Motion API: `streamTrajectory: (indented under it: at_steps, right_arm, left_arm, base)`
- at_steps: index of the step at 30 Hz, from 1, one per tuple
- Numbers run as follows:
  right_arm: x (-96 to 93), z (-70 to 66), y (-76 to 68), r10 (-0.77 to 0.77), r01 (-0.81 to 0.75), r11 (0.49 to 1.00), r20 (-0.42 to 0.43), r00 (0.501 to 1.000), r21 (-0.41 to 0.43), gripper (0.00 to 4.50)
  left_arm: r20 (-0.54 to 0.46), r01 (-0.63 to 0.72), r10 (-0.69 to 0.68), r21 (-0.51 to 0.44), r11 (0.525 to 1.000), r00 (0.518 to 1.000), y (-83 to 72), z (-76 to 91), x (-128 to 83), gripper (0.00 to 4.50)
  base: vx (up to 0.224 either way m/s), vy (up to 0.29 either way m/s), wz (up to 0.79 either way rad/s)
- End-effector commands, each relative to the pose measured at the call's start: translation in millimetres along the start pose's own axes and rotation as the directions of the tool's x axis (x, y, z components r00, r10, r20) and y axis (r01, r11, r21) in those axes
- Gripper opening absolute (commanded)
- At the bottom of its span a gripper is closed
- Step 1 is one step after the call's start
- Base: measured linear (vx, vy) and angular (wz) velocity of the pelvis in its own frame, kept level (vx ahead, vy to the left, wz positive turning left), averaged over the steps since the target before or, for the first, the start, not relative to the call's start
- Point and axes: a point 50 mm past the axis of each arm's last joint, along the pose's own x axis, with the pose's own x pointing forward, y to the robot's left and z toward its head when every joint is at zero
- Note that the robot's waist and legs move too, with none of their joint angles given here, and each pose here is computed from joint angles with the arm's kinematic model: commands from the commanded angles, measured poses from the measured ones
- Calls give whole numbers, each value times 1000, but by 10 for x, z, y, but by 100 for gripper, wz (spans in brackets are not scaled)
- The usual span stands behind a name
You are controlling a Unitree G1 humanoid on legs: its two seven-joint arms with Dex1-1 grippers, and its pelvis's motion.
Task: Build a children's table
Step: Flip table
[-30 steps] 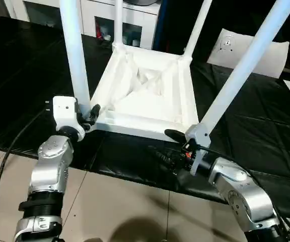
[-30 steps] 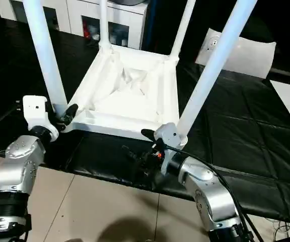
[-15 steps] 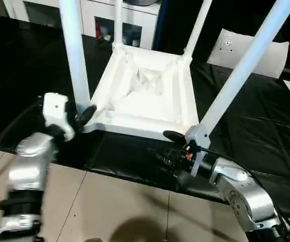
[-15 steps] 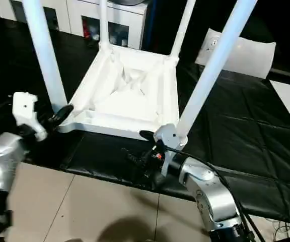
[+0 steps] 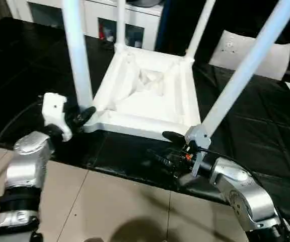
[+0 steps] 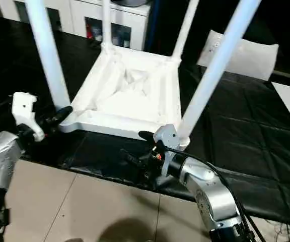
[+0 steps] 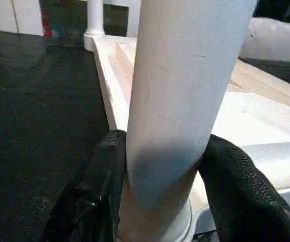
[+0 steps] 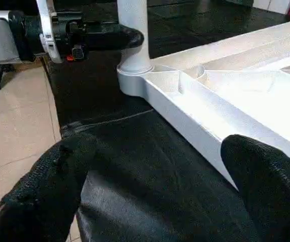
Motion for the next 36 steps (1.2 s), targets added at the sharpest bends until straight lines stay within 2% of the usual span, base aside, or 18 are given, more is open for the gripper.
streamTrajectory:
  at_steps: [1, 3, 5, 6, 8, 9, 10, 12, 13, 14, 18, 21, 22, 26, 30, 34, 36]
  right_arm:
    - [-25, 9, -64, -30, 30, 999, -4, 1000, -13, 450]
    - [-10, -3, -98, -75, 75, 997, -8, 997, 0, 450]
    - [13, -9, -149, -150, 150, 989, 3, 989, 18, 450]
    - [23, -6, -161, -183, 182, 983, 12, 983, 37, 450]
    - [29, -7, -157, -194, 193, 980, 21, 981, 59, 450]
    - [35, -16, -143, -199, 196, 976, 27, 980, 92, 450]
    - [35, -16, -143, -199, 196, 976, 27, 980, 92, 450]
    - [38, -39, -129, -223, 217, 967, 26, 975, 135, 450]
    - [38, -39, -129, -223, 217, 967, 26, 975, 135, 450]
    - [48, -60, -122, -251, 244, 957, 23, 968, 159, 450]
    - [51, -85, -100, -301, 286, 930, 29, 953, 232, 450]
    - [52, -83, -121, -348, 325, 905, 41, 937, 273, 450]
    - [52, -84, -139, -371, 344, 893, 42, 928, 290, 450]
    - [72, -84, -282, -509, 446, 789, 43, 860, 423, 450]
    - [115, -75, -312, -518, 439, 764, 44, 854, 473, 450]
    - [187, -66, -402, -586, 471, 693, 45, 809, 546, 450]
    - [219, -22, -437, -603, 445, 661, 75, 794, 604, 450]
  left_arm:
    - [31, 5, -3, -79, 997, 1000, -72, 19, 63, 201]
    - [67, -15, 25, -145, 989, 997, -140, 30, 70, 201]
    - [110, -23, 52, -254, 967, 993, -263, 20, 61, 201]
    - [131, -6, 50, -320, 947, 990, -367, 2, 49, 201]
    - [141, 11, 44, -367, 930, 989, -473, -25, 37, 201]
    - [147, 33, 31, -410, 912, 989, -593, -51, 26, 201]
    - [147, 33, 31, -410, 912, 989, -593, -51, 26, 201]
    - [142, 42, 25, -451, 892, 990, -736, -80, 20, 201]
    - [142, 42, 25, -451, 892, 990, -736, -80, 20, 201]
    - [129, 38, 26, -470, 882, 991, -809, -101, 19, 201]
    - [111, 26, 39, -529, 848, 993, -894, -127, 22, 201]
    - [98, 30, 25, -523, 852, 995, -937, -138, 26, 201]
    - [95, 31, 23, -527, 849, 995, -951, -139, 29, 201]
    - [95, 45, 12, -571, 820, 995, -1041, -114, 42, 201]
    - [92, 47, 9, -587, 809, 996, -1084, -105, 54, 201]
    - [93, 62, -7, -607, 792, 996, -1149, -104, 62, 201]
    - [92, 68, -15, -604, 794, 996, -1166, -100, 65, 201]
  base:
    - [0, 0, 0]
    - [0, 0, 0]
    - [0, 0, 0]
    - [0, 0, 0]
    - [0, 0, 0]
    - [0, 0, 0]
    - [0, 0, 0]
    - [0, 0, 0]
    - [0, 0, 0]
    - [0, 0, 0]
    - [0, 0, 0]
    - [0, 0, 0]
    - [0, 0, 0]
    - [0, 0, 0]
    - [0, 0, 0]
    - [0, 0, 0]
    - [0, 0, 0]
